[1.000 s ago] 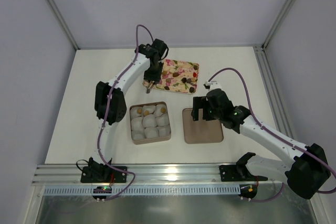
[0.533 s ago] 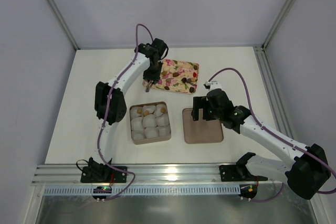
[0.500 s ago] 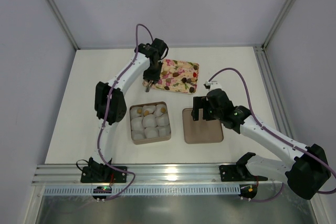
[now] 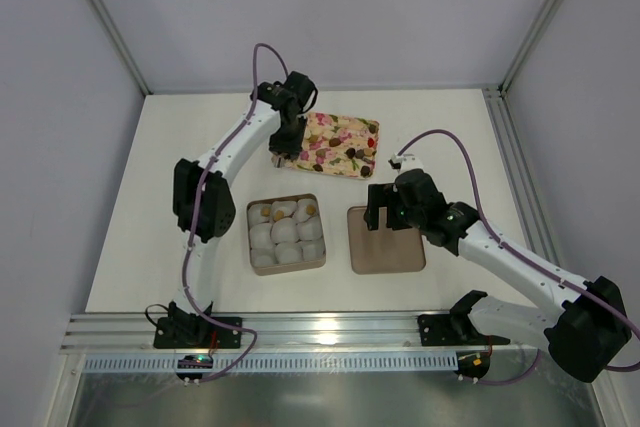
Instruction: Pack the chocolate
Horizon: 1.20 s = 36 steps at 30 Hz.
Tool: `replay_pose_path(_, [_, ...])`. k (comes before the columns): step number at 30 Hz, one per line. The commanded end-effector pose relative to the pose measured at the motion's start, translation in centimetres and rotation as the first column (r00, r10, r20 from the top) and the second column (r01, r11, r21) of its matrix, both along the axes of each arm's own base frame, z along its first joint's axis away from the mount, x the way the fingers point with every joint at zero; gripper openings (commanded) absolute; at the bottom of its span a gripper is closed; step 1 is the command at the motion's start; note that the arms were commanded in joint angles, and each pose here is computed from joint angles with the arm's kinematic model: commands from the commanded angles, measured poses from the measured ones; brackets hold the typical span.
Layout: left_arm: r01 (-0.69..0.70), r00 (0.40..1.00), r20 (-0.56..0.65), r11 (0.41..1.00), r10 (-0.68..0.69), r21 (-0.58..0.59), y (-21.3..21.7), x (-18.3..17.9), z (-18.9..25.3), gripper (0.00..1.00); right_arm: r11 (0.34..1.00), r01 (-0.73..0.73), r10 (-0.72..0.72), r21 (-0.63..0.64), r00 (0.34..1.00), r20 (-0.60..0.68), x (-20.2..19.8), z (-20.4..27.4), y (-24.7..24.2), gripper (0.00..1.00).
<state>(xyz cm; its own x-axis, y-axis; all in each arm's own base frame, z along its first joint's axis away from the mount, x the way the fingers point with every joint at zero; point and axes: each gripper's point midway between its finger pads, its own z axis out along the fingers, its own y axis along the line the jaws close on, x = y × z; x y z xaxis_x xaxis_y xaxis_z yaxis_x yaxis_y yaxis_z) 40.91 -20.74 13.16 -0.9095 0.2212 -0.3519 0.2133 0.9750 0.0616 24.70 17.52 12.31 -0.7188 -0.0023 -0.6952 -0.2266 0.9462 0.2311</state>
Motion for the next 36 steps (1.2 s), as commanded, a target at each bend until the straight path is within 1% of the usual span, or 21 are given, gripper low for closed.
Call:
replay_pose_path(1, [0.006,0.998,0.059,1.0,-0.005,-0.022,0.5,-0.3,3.2,0.32,1.0,0.002,-0.003,0.028,1.0,0.028,0.3,0.9,0.2,1.0])
replay_pose_path(9, [0.009,0.998,0.07,1.0,-0.007,-0.021,0.6,-0.3,3.6,0.32,1.0,-0.002,0.001,0.029,1.0,0.026,0.4,0.8,0.4,1.0])
replay_pose_path(18, [0.015,0.998,0.053,1.0,-0.014,-0.011,0.7,-0.5,3.1,0.33,1.0,-0.002,0.001,0.031,1.0,0.025,0.3,0.8,0.4,1.0])
replay_pose_path(21, [0.017,0.999,0.05,1.0,-0.017,-0.006,0.8,-0.6,3.0,0.35,0.999,-0.001,0.0,0.032,1.0,0.028,0.3,0.9,0.3,1.0])
replay_pose_path(36, [0.035,0.999,0.011,0.999,-0.035,0.009,1.1,-1.3,2.6,0.38,0.999,0.0,-0.001,0.034,1.0,0.029,0.3,0.8,0.4,1.0])
